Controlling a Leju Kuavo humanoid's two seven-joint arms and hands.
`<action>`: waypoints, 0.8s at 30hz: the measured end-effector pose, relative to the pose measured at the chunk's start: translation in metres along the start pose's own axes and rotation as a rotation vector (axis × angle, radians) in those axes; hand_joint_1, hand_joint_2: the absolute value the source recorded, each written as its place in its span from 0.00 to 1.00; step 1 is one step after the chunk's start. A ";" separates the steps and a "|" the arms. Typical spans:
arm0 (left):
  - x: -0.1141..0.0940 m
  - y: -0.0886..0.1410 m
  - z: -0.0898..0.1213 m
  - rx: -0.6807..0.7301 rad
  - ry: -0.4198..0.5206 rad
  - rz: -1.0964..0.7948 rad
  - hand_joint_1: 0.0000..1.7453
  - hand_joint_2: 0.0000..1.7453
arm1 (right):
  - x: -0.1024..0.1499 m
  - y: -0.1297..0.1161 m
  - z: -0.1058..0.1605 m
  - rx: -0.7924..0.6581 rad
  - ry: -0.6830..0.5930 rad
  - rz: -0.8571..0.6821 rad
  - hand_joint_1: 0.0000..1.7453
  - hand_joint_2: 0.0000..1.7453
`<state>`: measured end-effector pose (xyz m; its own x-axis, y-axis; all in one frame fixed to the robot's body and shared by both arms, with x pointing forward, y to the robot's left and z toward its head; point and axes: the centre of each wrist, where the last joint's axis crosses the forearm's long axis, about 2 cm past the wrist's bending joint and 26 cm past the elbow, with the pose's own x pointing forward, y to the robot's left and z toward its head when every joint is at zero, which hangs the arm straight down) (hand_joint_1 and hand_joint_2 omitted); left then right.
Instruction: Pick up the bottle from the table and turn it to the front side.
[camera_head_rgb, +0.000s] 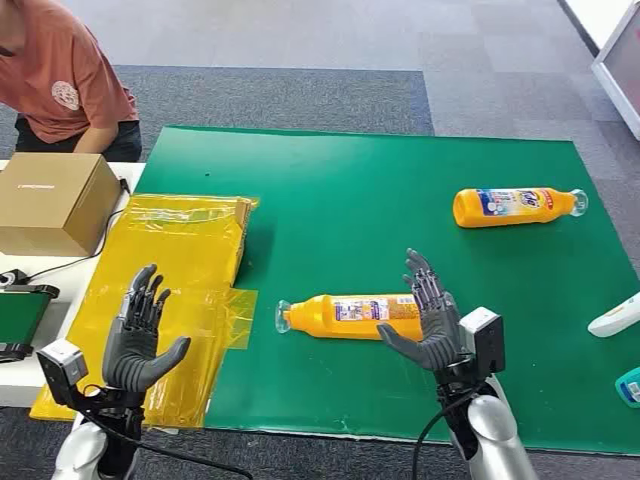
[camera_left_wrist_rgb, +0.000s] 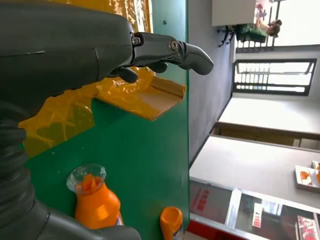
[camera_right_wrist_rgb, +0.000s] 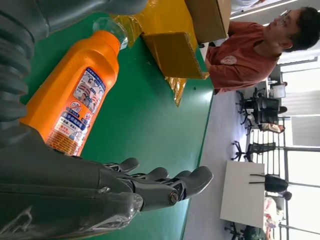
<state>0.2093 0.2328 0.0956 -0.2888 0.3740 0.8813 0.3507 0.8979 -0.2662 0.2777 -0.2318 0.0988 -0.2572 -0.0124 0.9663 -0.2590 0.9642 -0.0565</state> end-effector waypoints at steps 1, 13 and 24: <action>-0.001 0.000 0.000 -0.002 0.001 0.003 0.00 1.00 | 0.000 0.000 -0.001 0.001 0.001 0.002 0.00 1.00; -0.008 0.001 0.001 -0.013 0.027 0.021 0.00 1.00 | -0.008 -0.001 -0.005 0.011 0.032 0.052 0.00 1.00; -0.010 0.001 0.002 -0.022 0.055 0.007 0.00 1.00 | -0.013 -0.003 -0.006 0.005 0.082 0.199 0.00 1.00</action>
<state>0.2107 0.2307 0.0859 -0.2372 0.3666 0.8996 0.3718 0.8898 -0.2646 0.2871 -0.2328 0.0883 -0.2272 0.1997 0.9531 -0.2151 0.9443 -0.2491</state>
